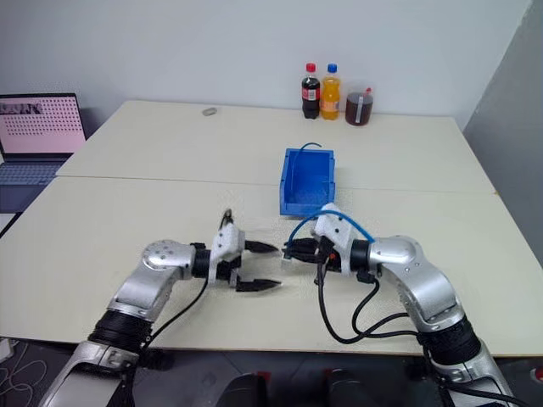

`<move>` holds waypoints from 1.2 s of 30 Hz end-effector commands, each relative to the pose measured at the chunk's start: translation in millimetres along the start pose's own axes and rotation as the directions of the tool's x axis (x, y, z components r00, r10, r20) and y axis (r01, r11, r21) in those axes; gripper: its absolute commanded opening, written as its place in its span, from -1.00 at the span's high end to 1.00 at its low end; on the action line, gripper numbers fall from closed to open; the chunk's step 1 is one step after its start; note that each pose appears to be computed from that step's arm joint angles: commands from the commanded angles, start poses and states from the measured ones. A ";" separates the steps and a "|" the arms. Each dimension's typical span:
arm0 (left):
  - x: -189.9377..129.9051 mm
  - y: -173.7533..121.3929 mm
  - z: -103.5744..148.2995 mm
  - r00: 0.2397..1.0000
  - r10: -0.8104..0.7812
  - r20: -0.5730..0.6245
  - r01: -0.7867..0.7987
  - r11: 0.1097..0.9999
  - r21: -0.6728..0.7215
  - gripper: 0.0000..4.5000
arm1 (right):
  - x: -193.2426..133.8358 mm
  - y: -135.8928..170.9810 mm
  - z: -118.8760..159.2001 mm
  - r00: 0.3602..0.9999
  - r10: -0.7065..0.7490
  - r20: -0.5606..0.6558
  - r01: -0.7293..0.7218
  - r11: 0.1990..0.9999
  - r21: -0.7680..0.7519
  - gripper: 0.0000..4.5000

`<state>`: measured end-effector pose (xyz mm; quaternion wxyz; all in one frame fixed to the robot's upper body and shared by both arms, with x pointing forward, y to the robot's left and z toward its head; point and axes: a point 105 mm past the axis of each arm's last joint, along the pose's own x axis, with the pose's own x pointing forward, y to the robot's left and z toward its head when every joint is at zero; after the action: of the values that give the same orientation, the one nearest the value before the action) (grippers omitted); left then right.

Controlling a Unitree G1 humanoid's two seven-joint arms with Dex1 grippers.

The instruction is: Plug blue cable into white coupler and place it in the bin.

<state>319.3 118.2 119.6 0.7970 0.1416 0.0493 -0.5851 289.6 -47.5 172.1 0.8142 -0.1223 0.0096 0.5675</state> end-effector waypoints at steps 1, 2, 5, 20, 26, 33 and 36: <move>-18.1 18.6 41.7 0.981 0.150 0.124 -0.146 0.989 -0.038 -1.00 | -10.5 -28.0 38.2 0.985 -0.120 0.124 0.123 0.992 -0.014 1.00; -20.0 21.6 47.7 0.975 0.176 0.139 -0.171 0.984 -0.047 -1.00 | -10.5 -35.1 42.2 0.979 -0.148 0.139 0.150 0.989 -0.006 1.00; -21.9 38.2 66.5 0.939 0.297 0.173 -0.291 0.955 -0.057 -1.00 | -3.5 -70.2 53.5 0.954 -0.245 0.172 0.245 0.969 0.022 1.00; -3.2 62.9 89.5 0.884 0.424 0.195 -0.434 0.901 0.007 -1.00 | 18.2 -170.4 30.2 0.920 -0.365 -0.139 0.368 0.930 -0.007 0.38; -12.7 73.0 84.4 0.865 0.473 0.167 -0.482 0.876 0.020 -1.00 | -26.4 -177.4 18.1 0.906 -0.293 -0.306 0.281 0.956 -0.084 -0.29; -29.7 84.1 67.0 0.829 0.551 0.093 -0.555 0.831 0.034 -1.00 | -59.5 -153.1 11.6 0.924 -0.196 -0.328 0.174 0.980 -0.094 -0.99; -46.4 86.3 56.4 0.799 0.598 0.064 -0.600 0.799 0.037 -1.00 | -66.1 -136.7 13.0 0.941 -0.255 -0.224 0.242 0.967 -0.083 -0.99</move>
<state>383.8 151.1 188.6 0.9302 0.1433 -0.0130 -0.3376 401.5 -154.3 194.3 0.8546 -0.2227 0.1351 0.4493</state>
